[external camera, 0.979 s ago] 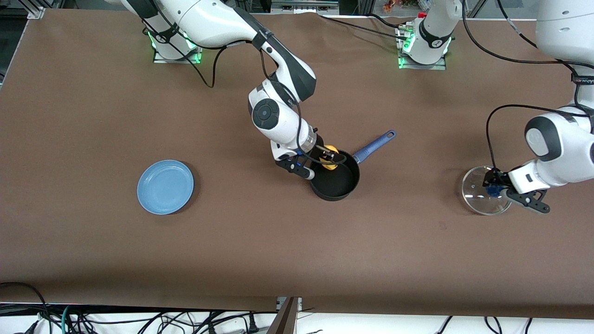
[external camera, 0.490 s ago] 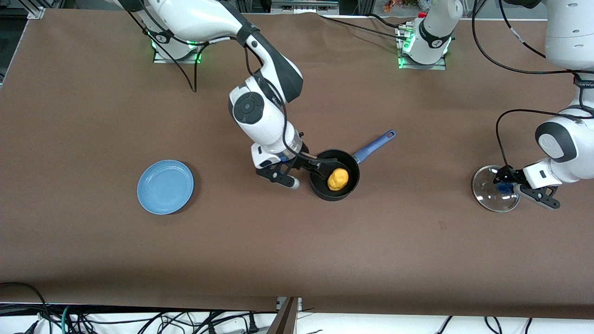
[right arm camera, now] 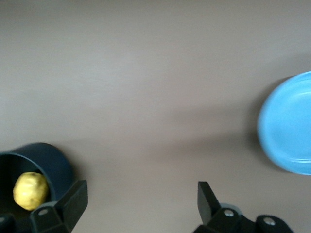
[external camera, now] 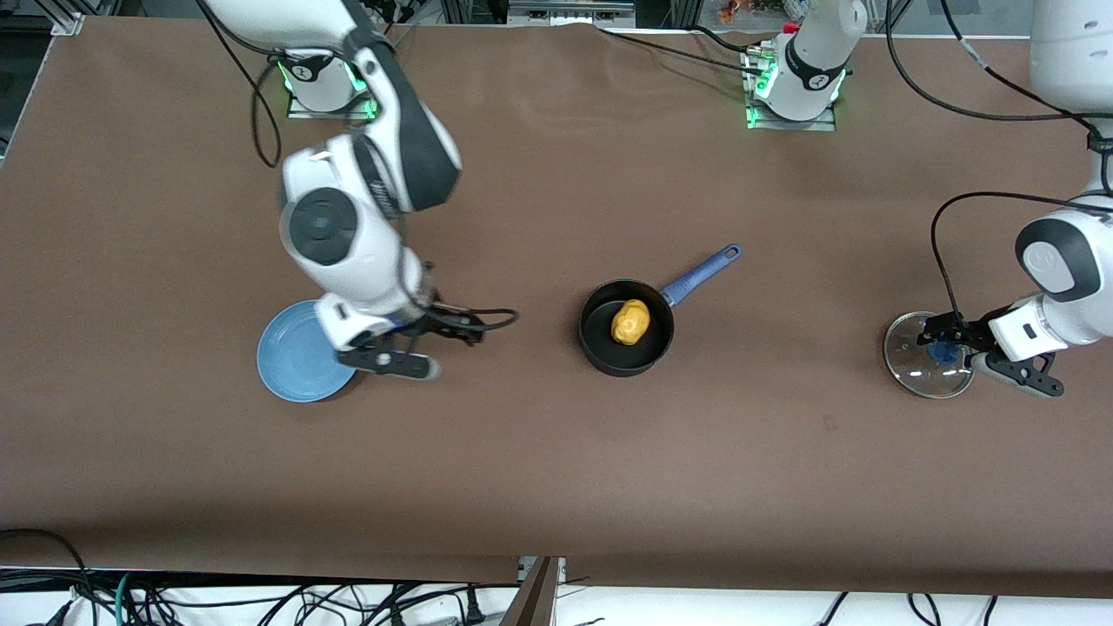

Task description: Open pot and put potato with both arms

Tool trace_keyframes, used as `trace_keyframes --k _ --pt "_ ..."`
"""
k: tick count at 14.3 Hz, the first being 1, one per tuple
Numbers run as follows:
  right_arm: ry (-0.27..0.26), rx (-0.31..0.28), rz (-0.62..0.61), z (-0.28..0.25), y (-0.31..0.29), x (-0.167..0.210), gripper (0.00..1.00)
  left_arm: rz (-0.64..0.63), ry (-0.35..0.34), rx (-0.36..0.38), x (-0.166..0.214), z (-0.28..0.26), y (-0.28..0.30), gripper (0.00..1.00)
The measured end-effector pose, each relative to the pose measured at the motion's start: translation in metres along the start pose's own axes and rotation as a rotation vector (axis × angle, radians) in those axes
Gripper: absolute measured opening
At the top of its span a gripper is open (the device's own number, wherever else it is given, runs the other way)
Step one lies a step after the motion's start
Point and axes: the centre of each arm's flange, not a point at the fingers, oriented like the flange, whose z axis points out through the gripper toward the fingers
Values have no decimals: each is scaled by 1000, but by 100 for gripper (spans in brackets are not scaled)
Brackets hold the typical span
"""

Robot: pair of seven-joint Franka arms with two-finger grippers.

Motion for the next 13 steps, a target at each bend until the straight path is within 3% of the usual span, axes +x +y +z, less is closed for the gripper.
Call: trace_keyframes --k 4,7,13 --pt "-80 -42 -71 -90 95 2 100 -127 -90 25 31 -85 86 100" --pt "-107 -19 -95 -148 164 -12 100 -228 -138 46 44 -149 157 100" --pt "-133 -67 -143 -162 206 -49 100 -307 -169 52 25 -213 220 100"
